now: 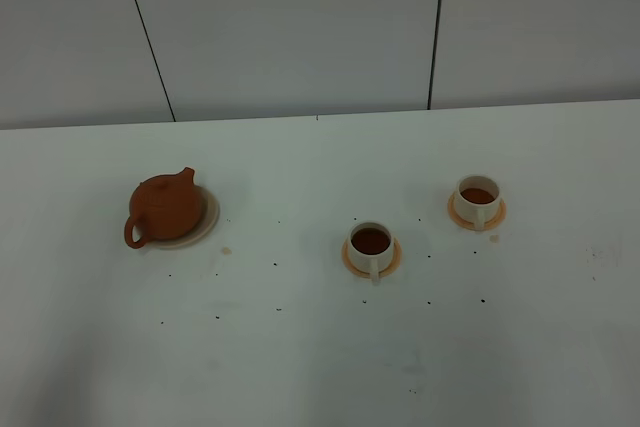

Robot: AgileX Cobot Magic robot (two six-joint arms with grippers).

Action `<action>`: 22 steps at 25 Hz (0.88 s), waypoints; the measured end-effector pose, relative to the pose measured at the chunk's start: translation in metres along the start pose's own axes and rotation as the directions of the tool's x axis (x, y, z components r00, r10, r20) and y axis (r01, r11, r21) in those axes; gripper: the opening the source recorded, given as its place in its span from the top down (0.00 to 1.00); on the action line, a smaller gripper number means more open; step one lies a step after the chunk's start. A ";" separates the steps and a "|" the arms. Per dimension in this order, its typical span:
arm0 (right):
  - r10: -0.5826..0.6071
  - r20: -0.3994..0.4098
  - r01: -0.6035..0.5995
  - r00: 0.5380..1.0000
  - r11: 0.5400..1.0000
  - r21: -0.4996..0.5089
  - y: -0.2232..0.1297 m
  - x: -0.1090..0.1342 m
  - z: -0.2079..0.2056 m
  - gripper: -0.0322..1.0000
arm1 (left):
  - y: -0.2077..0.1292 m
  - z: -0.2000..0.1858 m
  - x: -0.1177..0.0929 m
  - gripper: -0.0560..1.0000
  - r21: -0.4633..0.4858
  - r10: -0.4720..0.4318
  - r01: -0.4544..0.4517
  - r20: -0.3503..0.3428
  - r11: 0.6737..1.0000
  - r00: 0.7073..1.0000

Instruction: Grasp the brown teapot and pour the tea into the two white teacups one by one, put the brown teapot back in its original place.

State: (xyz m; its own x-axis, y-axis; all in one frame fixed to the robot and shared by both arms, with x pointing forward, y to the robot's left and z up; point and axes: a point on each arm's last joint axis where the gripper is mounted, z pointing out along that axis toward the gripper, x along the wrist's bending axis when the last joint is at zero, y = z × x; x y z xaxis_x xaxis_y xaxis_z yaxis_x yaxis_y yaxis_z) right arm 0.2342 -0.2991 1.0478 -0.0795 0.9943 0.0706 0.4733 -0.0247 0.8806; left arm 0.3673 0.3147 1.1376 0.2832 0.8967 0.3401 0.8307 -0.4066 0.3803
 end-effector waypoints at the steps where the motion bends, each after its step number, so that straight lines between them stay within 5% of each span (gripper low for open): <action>1: 0.000 0.000 0.000 1.000 1.000 0.000 0.000 0.000 0.000 0.74 | -0.015 -0.002 -0.006 0.86 -0.018 -0.018 0.018 0.007 1.000 1.000; 7: 0.000 0.000 0.000 1.000 1.000 0.000 0.000 0.000 0.000 0.74 | -0.070 -0.003 -0.045 0.93 -0.134 -0.102 0.119 0.129 0.984 0.986; 15: 0.000 0.000 0.000 1.000 1.000 0.000 0.000 0.000 0.000 0.74 | -0.105 0.021 -0.085 0.93 -0.177 -0.097 0.159 0.313 0.971 0.945; 22: 0.000 0.000 0.000 1.000 1.000 0.000 0.000 0.000 0.000 0.74 | -0.119 0.013 -0.089 0.93 -0.316 -0.098 0.194 0.293 0.929 0.951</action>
State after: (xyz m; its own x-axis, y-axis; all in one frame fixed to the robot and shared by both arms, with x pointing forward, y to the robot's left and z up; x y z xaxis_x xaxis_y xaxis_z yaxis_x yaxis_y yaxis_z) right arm 0.2342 -0.2991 1.0478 -0.0795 0.9943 0.0706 0.4733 -0.0247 0.8806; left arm 0.2491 0.2855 1.0512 0.3281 0.9440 0.0337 0.6747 -0.2592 0.6911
